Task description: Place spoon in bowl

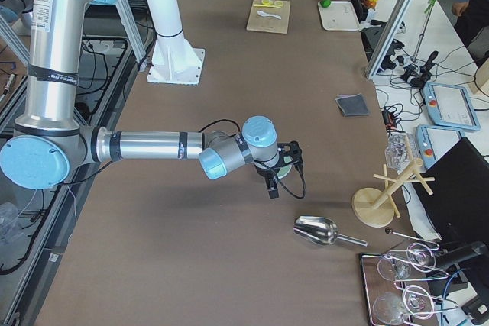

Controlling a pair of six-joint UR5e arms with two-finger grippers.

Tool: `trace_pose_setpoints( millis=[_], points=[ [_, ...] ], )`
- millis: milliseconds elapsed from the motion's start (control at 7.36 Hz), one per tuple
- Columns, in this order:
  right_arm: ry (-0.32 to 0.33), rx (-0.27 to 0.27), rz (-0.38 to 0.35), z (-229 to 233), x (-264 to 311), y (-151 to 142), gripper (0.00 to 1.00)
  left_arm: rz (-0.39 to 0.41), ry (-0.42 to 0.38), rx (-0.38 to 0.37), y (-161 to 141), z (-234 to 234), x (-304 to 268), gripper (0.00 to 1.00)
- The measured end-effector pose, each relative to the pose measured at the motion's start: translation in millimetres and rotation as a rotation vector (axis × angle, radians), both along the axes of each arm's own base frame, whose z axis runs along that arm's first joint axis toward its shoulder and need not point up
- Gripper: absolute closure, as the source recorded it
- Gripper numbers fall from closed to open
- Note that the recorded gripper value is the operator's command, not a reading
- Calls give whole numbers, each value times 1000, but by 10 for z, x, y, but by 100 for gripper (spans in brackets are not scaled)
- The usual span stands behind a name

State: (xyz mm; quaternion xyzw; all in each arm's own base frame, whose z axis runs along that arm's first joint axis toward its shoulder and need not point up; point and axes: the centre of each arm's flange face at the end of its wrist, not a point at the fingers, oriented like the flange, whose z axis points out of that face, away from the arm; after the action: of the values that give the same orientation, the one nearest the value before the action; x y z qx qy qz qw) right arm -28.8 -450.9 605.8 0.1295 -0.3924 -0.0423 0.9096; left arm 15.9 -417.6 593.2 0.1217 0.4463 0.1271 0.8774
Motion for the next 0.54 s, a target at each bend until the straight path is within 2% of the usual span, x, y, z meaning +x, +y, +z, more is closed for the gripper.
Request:
trace_pose_setpoints(
  millis=[543],
  points=[
    [-16, 11, -6, -36, -10, 6, 0, -10, -10, -4, 35, 40, -32, 2]
  ],
)
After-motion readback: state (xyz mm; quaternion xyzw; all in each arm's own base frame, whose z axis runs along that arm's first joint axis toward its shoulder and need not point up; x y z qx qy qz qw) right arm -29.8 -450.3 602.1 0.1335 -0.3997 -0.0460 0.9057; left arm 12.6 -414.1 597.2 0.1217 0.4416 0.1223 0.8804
